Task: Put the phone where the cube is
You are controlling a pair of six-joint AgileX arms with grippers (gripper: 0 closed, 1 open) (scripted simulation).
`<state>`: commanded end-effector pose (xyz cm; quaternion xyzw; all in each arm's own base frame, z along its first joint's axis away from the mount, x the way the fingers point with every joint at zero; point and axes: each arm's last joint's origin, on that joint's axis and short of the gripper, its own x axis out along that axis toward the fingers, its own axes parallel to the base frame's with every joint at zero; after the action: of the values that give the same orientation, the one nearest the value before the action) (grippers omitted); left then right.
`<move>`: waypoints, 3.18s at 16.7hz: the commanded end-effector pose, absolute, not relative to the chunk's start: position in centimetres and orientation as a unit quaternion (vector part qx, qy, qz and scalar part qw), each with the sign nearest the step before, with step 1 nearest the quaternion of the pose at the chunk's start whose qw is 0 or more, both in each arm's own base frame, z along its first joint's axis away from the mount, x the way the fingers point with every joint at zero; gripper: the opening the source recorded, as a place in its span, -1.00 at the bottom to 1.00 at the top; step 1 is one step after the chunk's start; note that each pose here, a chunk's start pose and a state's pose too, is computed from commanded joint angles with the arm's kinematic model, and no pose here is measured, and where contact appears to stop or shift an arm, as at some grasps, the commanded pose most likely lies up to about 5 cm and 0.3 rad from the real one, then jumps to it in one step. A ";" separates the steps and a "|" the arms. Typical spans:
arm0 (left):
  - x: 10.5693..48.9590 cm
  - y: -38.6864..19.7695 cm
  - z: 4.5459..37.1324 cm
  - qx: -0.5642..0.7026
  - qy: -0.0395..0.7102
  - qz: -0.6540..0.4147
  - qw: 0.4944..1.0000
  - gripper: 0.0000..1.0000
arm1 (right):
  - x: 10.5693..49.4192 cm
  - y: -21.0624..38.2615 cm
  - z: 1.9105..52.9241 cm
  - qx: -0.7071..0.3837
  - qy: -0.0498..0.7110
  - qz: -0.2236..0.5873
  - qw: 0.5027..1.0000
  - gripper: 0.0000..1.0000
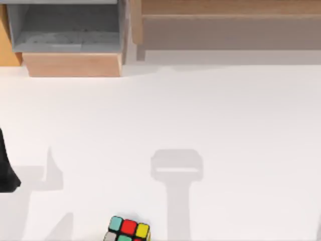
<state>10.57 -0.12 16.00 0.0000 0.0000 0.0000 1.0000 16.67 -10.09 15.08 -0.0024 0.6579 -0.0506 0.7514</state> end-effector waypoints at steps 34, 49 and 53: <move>10.6 -0.1 16.0 0.000 0.000 0.000 1.000 1.00 | 17.0 -12.4 10.9 0.028 0.707 -0.028 0.707 -0.96; 10.6 -0.1 16.0 0.000 0.000 0.000 1.000 1.00 | 17.0 -12.3 13.1 0.031 0.705 -0.027 0.708 -1.00; 10.6 -0.1 16.0 0.000 0.000 0.000 1.000 1.00 | 17.1 -12.3 13.3 0.030 0.704 -0.029 0.709 -1.00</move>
<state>10.57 -0.12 16.00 0.0000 0.0000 0.0000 1.0000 17.05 -12.33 13.32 0.0303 0.7036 -0.0285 0.7094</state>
